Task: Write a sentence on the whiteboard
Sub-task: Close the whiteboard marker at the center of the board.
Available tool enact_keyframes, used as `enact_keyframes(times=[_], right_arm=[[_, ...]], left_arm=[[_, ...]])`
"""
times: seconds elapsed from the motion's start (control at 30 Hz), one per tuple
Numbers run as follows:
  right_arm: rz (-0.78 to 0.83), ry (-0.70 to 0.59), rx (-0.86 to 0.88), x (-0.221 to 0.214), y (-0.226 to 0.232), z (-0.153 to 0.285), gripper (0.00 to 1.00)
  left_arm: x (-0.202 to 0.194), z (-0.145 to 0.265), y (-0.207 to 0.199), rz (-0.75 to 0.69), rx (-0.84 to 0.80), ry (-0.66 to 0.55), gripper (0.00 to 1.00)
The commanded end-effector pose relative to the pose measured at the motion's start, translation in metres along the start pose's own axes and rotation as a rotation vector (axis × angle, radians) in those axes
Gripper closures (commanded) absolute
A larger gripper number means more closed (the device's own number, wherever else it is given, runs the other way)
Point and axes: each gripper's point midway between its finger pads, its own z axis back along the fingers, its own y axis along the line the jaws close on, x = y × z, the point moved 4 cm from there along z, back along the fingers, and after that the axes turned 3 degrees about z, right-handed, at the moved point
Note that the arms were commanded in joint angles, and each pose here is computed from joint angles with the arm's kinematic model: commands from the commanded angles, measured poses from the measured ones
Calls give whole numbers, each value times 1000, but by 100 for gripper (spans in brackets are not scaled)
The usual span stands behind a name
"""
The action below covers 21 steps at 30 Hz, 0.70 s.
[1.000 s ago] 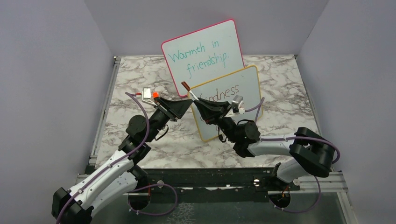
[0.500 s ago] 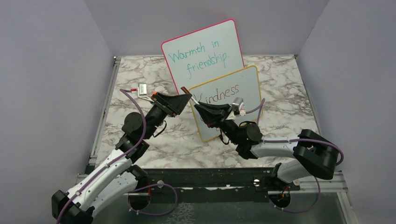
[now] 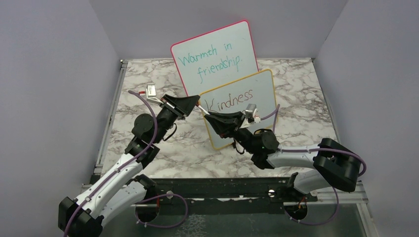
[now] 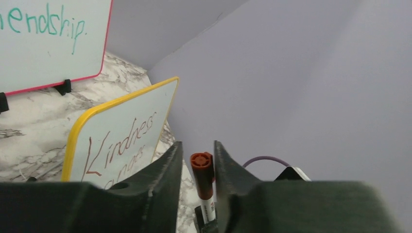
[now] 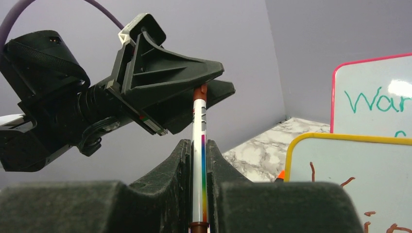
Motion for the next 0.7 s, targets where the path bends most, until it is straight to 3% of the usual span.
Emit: enact_keyframes(times=[0.0,0.13,0.67], right_arm=[[-38,2,33,2,7,1,99],[-55,-4,34,3,7,-3,99],[-4,-18,-47,7,-6,-24,99]], left_arm=[[1,-2,-14,26,-76,10,80],[-7,-1,-9,58,-80,42,100],[-50,25,22,125,-49,177,100]])
